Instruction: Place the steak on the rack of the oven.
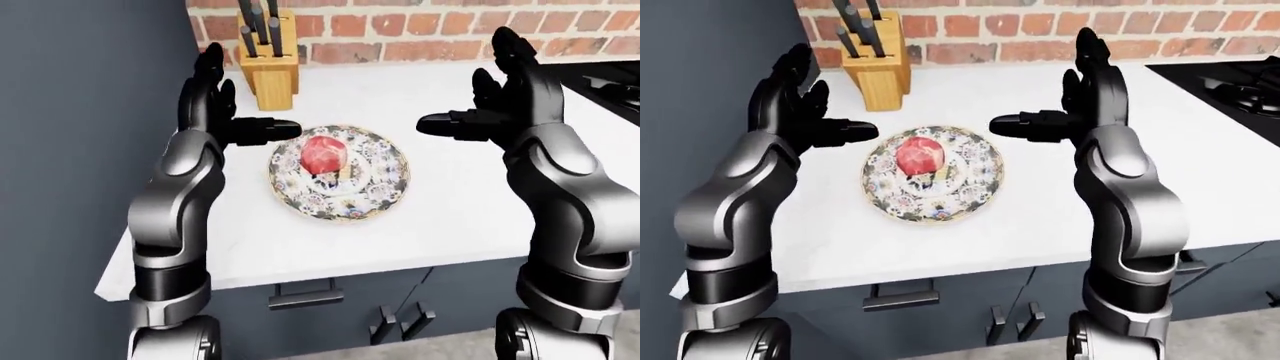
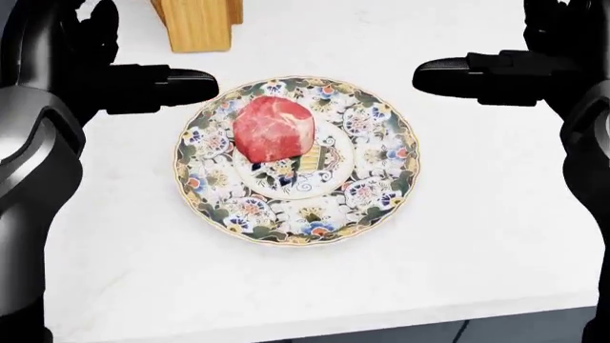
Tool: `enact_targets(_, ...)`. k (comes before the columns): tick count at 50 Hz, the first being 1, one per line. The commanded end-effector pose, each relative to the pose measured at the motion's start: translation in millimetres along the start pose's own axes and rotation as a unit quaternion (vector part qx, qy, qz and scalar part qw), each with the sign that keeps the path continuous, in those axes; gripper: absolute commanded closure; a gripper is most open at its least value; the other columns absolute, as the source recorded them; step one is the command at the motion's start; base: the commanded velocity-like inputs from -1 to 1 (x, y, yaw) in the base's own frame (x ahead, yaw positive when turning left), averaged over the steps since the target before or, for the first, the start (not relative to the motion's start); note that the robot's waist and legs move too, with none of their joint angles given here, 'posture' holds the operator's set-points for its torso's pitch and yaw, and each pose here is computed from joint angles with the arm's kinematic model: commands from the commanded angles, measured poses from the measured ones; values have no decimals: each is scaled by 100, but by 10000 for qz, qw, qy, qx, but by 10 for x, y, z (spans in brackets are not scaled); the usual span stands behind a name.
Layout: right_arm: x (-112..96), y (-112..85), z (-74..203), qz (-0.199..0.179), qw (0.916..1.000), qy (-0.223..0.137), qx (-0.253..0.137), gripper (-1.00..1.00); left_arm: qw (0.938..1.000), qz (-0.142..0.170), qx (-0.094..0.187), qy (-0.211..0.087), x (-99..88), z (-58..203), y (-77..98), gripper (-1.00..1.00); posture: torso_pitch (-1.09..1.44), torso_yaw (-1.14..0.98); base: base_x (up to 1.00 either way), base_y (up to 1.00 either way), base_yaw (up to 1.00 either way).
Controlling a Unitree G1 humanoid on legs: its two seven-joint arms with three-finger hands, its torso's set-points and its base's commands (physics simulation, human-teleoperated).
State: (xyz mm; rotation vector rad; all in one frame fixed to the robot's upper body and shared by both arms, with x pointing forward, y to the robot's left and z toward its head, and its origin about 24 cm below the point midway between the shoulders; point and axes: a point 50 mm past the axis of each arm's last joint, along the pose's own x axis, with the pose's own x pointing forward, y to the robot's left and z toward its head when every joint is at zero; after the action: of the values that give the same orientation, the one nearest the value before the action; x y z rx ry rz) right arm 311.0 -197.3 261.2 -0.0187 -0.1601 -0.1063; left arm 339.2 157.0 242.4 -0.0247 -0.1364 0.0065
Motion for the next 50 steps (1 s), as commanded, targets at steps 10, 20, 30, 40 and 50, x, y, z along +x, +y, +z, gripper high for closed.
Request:
enact_targets(10,-37,1,180,47,9989,-464,27,-100,9988,-29,-10,-490,-20,197,-15,-100,0,0,0,0,0)
enact_targets(20,-33,36,202,87,9987,-500,-55,-100,9986,-2,-20,-523,-12,203,0,-100,0,0,0,0,0)
enact_targets(30,187,252,173,323,9977,-394,-453,-100,9979,123,-64,-632,-44,311,67,-100,0,0,0,0,0)
enact_targets(40,488,565,244,845,9914,-374,-927,-100,9977,157,-82,-661,-39,328,94,-100,0,0,0,0,0)
enact_targets(50,659,869,171,1363,9836,-156,-1174,-100,9978,139,-79,-647,-42,334,83,-100,0,0,0,0,0)
